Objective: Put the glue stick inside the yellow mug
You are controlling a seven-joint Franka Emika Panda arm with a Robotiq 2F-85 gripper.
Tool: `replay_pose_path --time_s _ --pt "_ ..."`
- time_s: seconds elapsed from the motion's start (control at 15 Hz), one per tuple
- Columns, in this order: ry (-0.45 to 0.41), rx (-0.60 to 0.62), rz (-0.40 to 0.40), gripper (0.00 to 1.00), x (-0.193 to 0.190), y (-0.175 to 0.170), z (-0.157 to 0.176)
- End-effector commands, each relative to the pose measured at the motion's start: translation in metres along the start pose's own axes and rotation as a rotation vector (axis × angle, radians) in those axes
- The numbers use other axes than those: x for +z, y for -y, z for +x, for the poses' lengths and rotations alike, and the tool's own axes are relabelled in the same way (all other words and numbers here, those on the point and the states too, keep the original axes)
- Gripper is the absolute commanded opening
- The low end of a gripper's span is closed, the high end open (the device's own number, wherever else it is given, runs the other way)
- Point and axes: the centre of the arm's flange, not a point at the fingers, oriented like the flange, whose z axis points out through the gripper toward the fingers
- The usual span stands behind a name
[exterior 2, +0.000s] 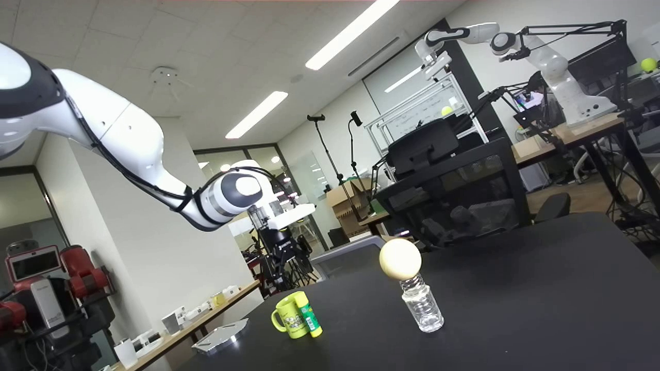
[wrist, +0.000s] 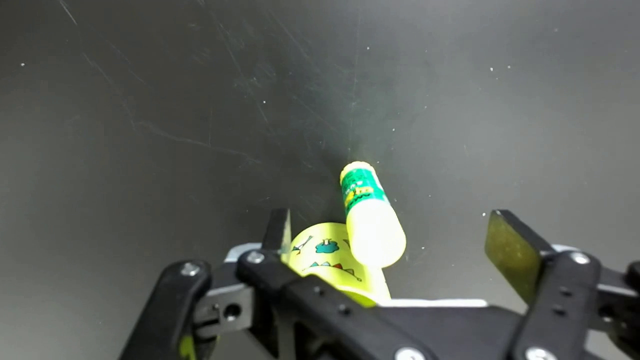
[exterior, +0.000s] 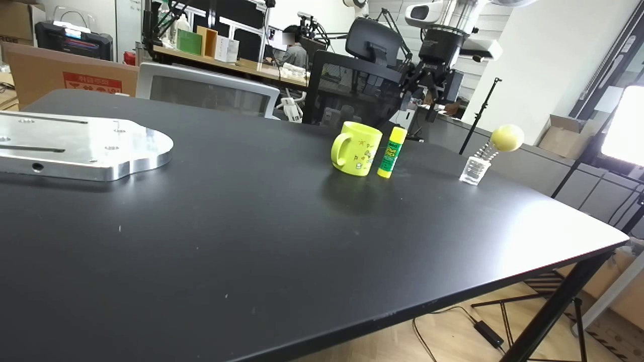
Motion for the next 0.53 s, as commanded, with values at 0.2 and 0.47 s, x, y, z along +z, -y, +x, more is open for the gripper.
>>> replay_pose_path --time_s 0.2,0.47 --pt "-0.009 -0.041 -0.005 1.00 0.013 -0.022 0.016" --pt "-0.016 -0.055 -0.005 1.00 0.024 -0.033 0.021"
